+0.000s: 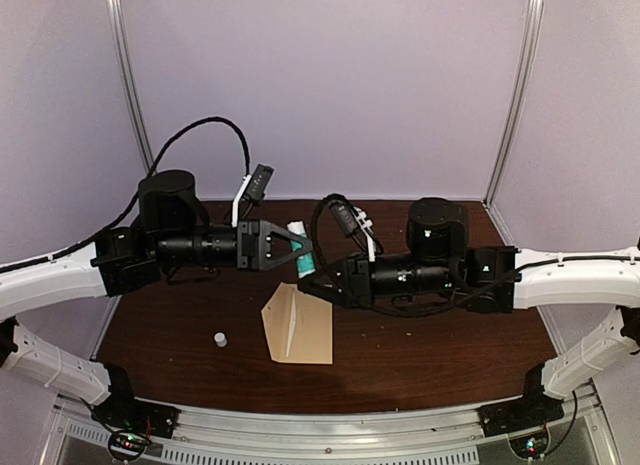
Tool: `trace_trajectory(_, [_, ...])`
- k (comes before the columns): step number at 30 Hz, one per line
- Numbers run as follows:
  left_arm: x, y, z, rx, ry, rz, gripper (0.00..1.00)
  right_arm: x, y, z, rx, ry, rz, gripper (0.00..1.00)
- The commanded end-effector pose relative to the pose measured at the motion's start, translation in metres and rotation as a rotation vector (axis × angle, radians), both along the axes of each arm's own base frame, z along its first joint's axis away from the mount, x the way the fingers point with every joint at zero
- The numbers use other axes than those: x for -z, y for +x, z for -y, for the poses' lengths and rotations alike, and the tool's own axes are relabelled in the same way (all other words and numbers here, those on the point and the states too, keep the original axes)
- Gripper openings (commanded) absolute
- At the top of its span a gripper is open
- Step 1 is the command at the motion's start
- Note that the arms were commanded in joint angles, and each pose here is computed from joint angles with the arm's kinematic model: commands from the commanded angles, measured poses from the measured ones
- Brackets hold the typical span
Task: Place the letter into the envelope and seal it
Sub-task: Unscrew the solid glue.
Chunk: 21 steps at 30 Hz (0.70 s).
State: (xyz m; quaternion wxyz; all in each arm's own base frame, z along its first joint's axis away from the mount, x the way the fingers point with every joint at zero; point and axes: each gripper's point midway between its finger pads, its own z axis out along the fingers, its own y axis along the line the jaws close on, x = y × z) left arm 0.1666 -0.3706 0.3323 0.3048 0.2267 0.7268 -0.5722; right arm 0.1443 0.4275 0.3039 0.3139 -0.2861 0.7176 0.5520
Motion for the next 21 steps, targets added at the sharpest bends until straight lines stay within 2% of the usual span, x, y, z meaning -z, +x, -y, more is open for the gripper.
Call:
trace_trajectory(1, [-0.022, -0.036, 0.000, 0.194, -0.098, 0.103, 0.00, -0.068, -0.034, 0.003, -0.228, 0.291, -0.002, 0.00])
trace_trajectory(8, [-0.030, -0.044, -0.002, 0.233, -0.145, 0.130, 0.00, -0.073, -0.044, 0.004, -0.298, 0.332, -0.027, 0.02])
trace_trajectory(10, [-0.029, -0.034, -0.001, 0.177, -0.132, 0.114, 0.00, -0.072, -0.043, 0.005, -0.288, 0.327, -0.024, 0.07])
trace_trajectory(15, [-0.028, 0.003, -0.007, -0.025, -0.083, 0.071, 0.00, -0.062, -0.013, 0.013, -0.093, 0.213, 0.054, 0.48])
trace_trajectory(19, [-0.028, 0.022, -0.012, -0.119, -0.081, 0.027, 0.00, -0.044, 0.016, 0.027, 0.087, 0.027, 0.127, 0.69])
trace_trajectory(21, [-0.022, 0.031, -0.016, -0.170, -0.058, -0.002, 0.00, -0.033, 0.025, 0.035, 0.156, -0.060, 0.155, 0.73])
